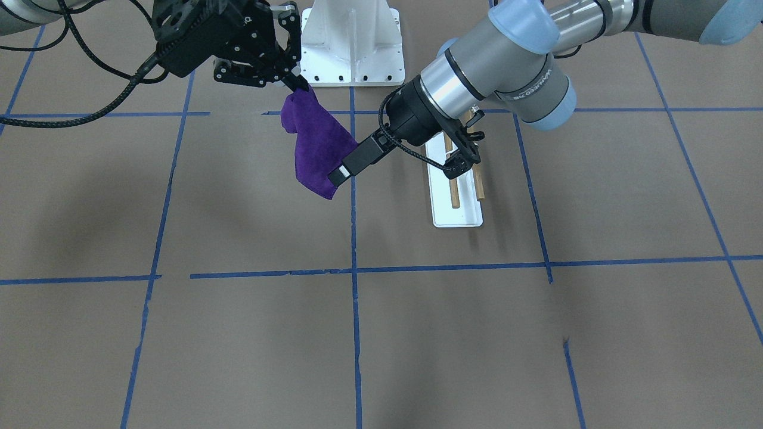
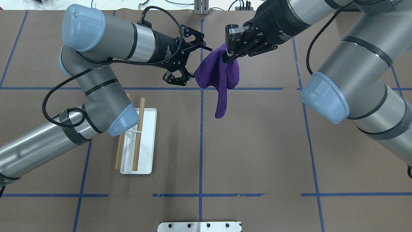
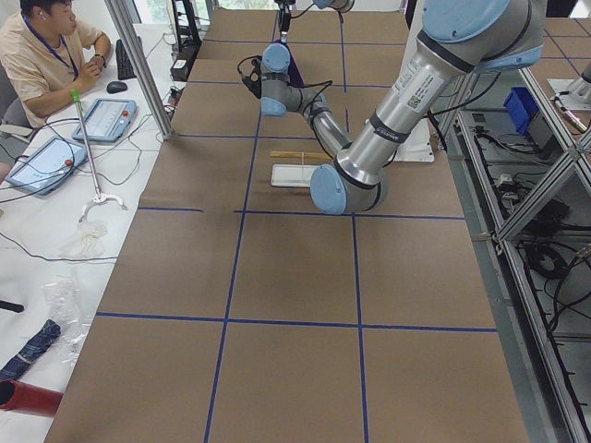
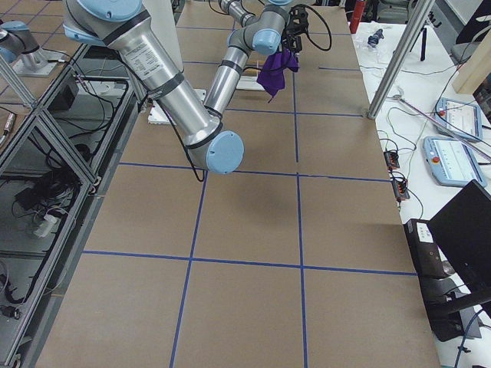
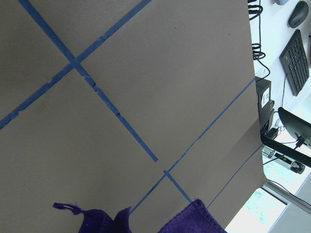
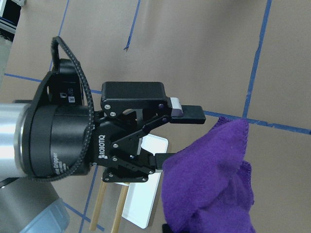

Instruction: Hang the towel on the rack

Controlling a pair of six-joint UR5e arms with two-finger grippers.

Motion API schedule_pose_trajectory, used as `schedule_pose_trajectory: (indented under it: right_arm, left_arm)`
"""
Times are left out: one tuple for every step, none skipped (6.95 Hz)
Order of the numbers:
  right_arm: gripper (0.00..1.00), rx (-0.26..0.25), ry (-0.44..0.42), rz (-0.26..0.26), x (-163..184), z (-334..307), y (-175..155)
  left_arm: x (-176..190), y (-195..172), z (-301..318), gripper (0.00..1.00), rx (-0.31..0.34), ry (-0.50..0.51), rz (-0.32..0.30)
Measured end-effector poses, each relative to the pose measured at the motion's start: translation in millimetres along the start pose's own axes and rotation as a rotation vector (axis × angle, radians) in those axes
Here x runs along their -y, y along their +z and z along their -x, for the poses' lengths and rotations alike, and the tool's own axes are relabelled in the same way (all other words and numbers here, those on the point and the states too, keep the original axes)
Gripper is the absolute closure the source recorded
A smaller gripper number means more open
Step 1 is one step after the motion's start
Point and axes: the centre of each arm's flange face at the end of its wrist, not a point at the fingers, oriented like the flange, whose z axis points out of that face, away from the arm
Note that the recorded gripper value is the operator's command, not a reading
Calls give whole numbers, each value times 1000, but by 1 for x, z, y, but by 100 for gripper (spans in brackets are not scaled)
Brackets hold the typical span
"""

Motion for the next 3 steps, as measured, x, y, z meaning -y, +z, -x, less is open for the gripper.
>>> schedule_pose_trajectory:
  right_arm:
    - [100, 1, -1, 1, 0, 0, 0]
    - [100, 1, -1, 2, -1, 0, 0]
    - [100, 1, -1, 4, -1, -1, 0]
  left_arm:
    - [-2, -1, 0, 100, -2, 1, 2]
    - [-3, -2, -1, 100, -5, 3, 6]
    - [-6, -4, -2, 100, -9, 7, 10]
